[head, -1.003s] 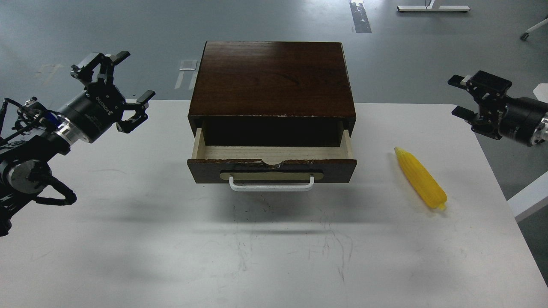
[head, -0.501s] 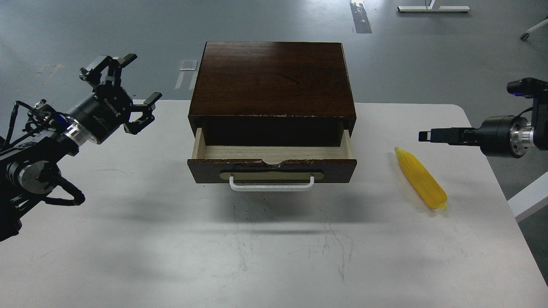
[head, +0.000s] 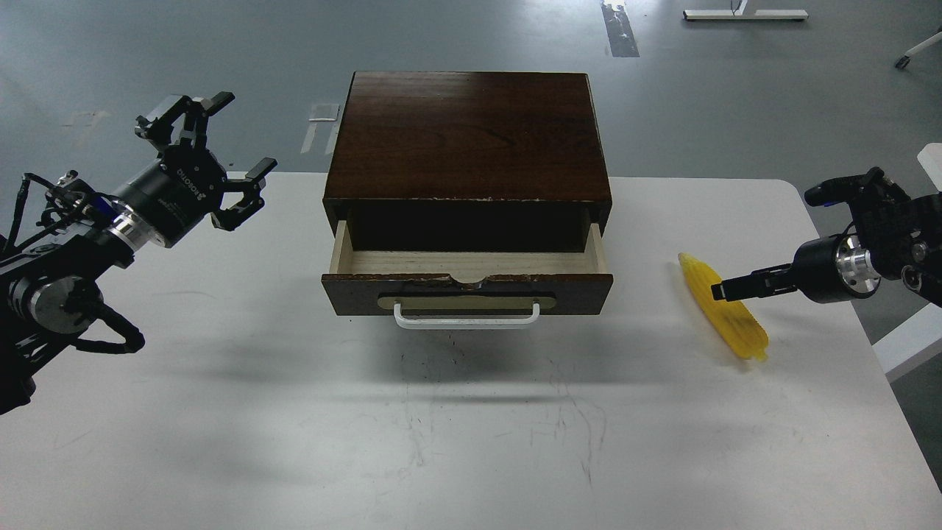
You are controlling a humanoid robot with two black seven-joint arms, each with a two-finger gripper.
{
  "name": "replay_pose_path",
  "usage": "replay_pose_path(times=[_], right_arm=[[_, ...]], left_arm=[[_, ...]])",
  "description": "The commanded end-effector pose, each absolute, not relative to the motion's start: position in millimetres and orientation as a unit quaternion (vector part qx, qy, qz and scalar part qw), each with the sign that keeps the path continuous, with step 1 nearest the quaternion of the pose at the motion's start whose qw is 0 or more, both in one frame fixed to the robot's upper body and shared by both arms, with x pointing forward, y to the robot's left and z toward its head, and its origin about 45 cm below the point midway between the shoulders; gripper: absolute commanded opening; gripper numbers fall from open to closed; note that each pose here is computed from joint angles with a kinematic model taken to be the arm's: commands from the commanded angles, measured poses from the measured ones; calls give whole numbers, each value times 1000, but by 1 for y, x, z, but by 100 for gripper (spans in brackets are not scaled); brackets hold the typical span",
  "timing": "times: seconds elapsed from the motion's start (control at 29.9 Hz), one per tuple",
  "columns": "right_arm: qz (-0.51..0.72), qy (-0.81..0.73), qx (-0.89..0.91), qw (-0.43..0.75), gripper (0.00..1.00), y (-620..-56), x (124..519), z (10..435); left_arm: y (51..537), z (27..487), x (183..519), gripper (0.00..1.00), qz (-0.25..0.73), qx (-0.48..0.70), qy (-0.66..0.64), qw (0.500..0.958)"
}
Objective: Put corn in drawer with both arms
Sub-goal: 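Lower the right gripper onto the yellow corn cob, then close the right gripper on the corn and lift it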
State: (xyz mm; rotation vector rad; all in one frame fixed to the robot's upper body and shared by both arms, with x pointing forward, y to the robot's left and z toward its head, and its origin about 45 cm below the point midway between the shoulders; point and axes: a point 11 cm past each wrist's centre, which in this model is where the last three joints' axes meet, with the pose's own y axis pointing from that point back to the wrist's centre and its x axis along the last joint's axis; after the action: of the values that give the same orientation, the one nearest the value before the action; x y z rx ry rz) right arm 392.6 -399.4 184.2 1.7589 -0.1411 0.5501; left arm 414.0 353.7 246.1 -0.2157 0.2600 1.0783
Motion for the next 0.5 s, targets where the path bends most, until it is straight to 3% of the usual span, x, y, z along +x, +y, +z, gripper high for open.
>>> replay_pose_path(times=[0.0,0.13,0.27,0.33,0.37,0.47], right_arm=[[234,-49,754,612,100,-400,391,177],[232,-43,755,612,96,-396,390,172],[227,-40,756,613,82,-398,386,167],[221,-29,751,621,54,-402,381,163],[221,-29,751,621,54,-402,381,163],[217,-20,748,627,31,-404,377,159]], left_arm=[[354,246,414,98,511,-101,123,845],[354,246,414,98,511,-101,122,845],[356,247,414,98,512,-100,121,844],[357,247,414,98,513,-99,120,844],[357,247,414,98,513,-99,120,844],[357,247,414,98,513,-99,120,844]])
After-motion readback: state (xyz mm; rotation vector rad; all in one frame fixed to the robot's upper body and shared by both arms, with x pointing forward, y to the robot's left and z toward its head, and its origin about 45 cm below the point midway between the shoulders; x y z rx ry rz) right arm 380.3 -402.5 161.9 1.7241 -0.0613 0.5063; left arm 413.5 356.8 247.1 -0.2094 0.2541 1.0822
